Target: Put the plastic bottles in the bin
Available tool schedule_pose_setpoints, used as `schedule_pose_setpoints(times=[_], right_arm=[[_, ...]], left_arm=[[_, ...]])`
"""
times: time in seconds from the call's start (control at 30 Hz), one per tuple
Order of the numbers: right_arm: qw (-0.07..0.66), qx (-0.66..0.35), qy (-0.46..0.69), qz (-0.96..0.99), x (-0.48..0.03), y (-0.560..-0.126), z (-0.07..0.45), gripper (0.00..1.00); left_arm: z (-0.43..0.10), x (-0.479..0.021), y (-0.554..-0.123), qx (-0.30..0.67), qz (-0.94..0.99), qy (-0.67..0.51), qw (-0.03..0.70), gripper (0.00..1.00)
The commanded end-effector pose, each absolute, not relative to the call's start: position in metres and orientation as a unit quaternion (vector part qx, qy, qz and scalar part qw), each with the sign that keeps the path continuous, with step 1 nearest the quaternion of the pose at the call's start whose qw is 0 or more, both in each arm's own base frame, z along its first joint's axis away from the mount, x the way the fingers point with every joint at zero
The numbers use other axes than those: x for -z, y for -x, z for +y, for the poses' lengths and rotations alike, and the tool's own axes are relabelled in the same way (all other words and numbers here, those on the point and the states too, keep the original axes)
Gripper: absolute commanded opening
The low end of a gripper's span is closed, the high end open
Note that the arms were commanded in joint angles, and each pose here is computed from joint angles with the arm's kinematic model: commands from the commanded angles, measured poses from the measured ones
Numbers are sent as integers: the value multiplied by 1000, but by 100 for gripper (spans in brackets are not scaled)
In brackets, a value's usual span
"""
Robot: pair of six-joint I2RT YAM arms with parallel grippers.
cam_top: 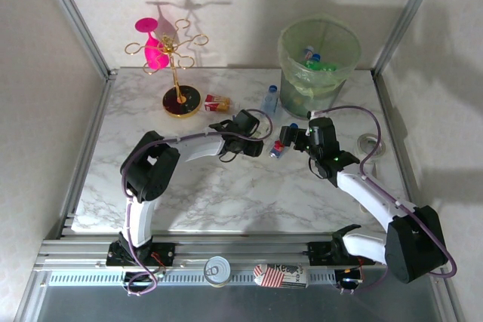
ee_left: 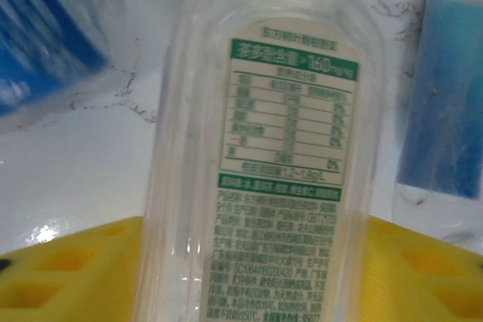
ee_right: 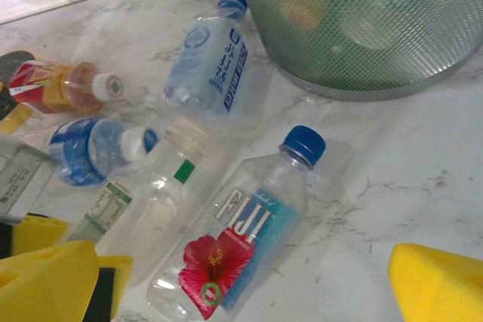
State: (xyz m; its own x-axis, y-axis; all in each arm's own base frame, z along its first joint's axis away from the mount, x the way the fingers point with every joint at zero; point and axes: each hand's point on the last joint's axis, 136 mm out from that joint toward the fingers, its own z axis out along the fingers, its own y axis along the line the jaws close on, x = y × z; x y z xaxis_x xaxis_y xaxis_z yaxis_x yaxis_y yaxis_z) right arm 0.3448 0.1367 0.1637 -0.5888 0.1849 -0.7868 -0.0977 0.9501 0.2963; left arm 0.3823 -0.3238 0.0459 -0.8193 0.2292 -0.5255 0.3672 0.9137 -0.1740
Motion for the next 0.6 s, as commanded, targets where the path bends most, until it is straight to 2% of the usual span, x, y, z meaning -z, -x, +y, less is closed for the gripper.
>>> schedule_pose_setpoints(times=[0.0, 0.17, 0.4, 0.57], right_arm=[[479, -195, -16, 856, -192, -350, 150, 99], [488, -249, -3, 836, -217, -352, 167, 99], [518, -349, 27, 781, -266, -344, 194, 99], [522, -417, 53, 742, -283, -333, 210, 99]], left_arm=[[-325, -45, -374, 133, 942, -163, 260, 50], [-324, -76, -364, 174, 930, -137, 294, 46], [-330, -135, -348, 306, 882, -68, 352, 46], [-332, -176, -337, 409, 820, -38, 399, 46]])
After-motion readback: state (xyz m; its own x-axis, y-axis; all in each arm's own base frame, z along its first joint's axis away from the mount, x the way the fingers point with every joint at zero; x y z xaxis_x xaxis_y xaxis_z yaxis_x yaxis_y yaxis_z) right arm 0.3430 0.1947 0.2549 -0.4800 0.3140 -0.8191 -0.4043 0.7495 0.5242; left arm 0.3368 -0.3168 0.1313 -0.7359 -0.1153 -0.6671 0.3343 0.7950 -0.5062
